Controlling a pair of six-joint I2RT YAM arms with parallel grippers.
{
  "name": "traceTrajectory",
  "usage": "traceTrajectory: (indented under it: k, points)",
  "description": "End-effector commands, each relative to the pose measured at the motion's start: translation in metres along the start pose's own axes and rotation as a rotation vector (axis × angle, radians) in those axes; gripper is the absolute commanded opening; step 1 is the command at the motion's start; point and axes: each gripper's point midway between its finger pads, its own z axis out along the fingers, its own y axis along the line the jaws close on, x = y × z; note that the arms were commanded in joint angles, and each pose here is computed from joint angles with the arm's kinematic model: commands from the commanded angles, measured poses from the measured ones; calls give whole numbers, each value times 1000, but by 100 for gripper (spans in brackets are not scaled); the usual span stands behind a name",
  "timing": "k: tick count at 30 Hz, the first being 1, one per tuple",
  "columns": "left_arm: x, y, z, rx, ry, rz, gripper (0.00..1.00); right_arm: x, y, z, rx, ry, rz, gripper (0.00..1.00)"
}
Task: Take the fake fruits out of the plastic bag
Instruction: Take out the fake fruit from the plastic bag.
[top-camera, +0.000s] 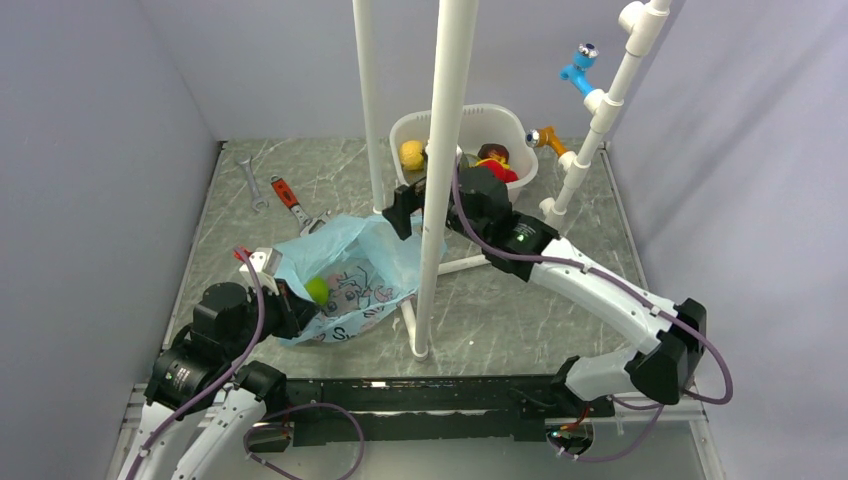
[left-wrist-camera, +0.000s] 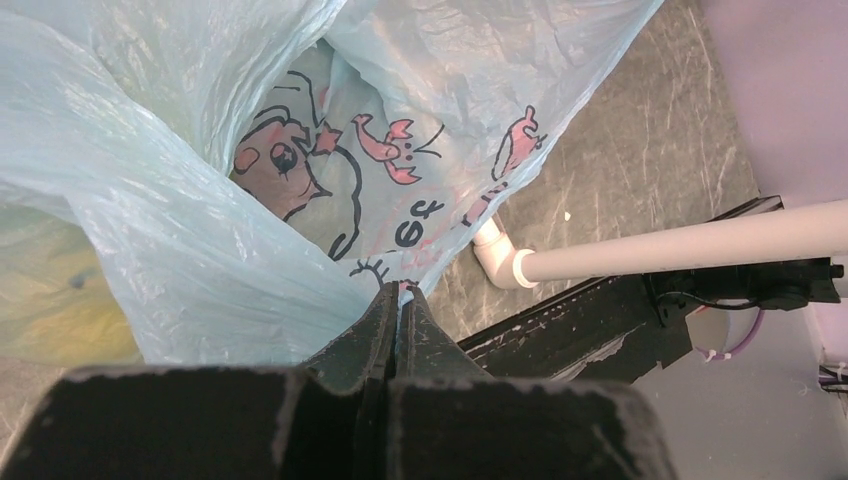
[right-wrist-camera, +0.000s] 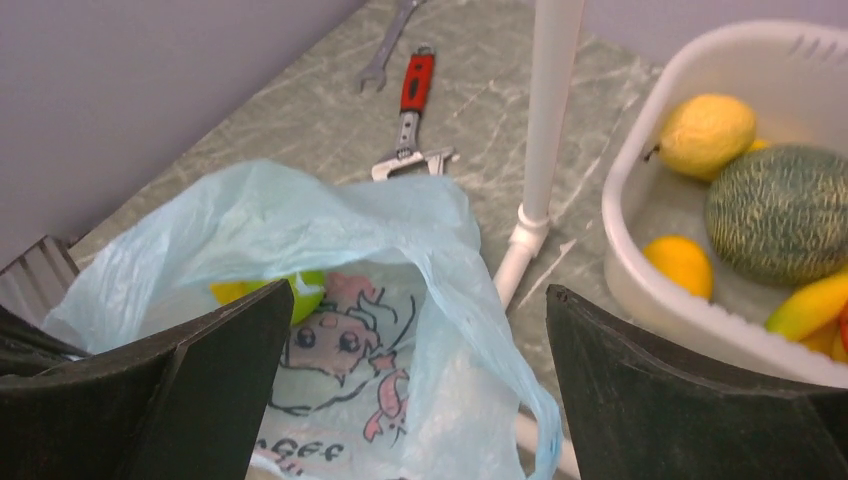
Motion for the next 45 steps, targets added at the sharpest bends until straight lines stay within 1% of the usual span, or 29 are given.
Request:
traceTrajectory:
  k: [1,6,8,10,12,15,16,19,21,23,24,27,29,30,35,40,45]
  points:
    - [-6,-4,0,22,-32,6,0,-19,20,15,-99,-12,-70,100]
    - [-8,-3,-2,14,-47,2,0,15,80,48,-361,118,-92,99]
    - [-8,-1,-2,8,-51,-1,0,38,108,56,-469,152,-108,95]
    - [-8,-1,-2,7,-51,-2,0,58,126,62,-547,186,-109,89]
    - [-8,-1,-1,4,-49,-2,0,78,134,70,-594,232,-93,80]
    - [-8,0,0,1,-43,-4,0,104,139,80,-639,286,-73,64]
    - [-8,1,0,-5,-43,-7,0,113,141,83,-652,302,-69,60]
    - [-9,4,2,-26,-39,-16,0,138,143,93,-675,350,-60,59]
    - [-9,5,2,-32,-37,-20,0,154,142,100,-677,372,-54,59]
    - [-9,6,2,-35,-37,-22,0,167,139,109,-664,383,-50,62]
    - [-9,6,2,-35,-42,-22,0,174,137,111,-652,397,-43,67]
    - [-10,6,2,-33,-48,-21,0,180,137,122,-645,364,-42,83]
    - [-9,5,2,-28,-39,-20,0,182,136,128,-635,331,-39,91]
    - [-8,5,3,-28,-34,-19,0,184,135,132,-616,314,-38,94]
    - [-8,4,4,-25,-26,-17,0,185,124,159,-500,252,0,99]
    - [-8,5,4,-25,-27,-18,0,189,117,182,-413,200,18,100]
    - [-8,4,5,-22,-25,-17,0,200,117,198,-391,160,-12,100]
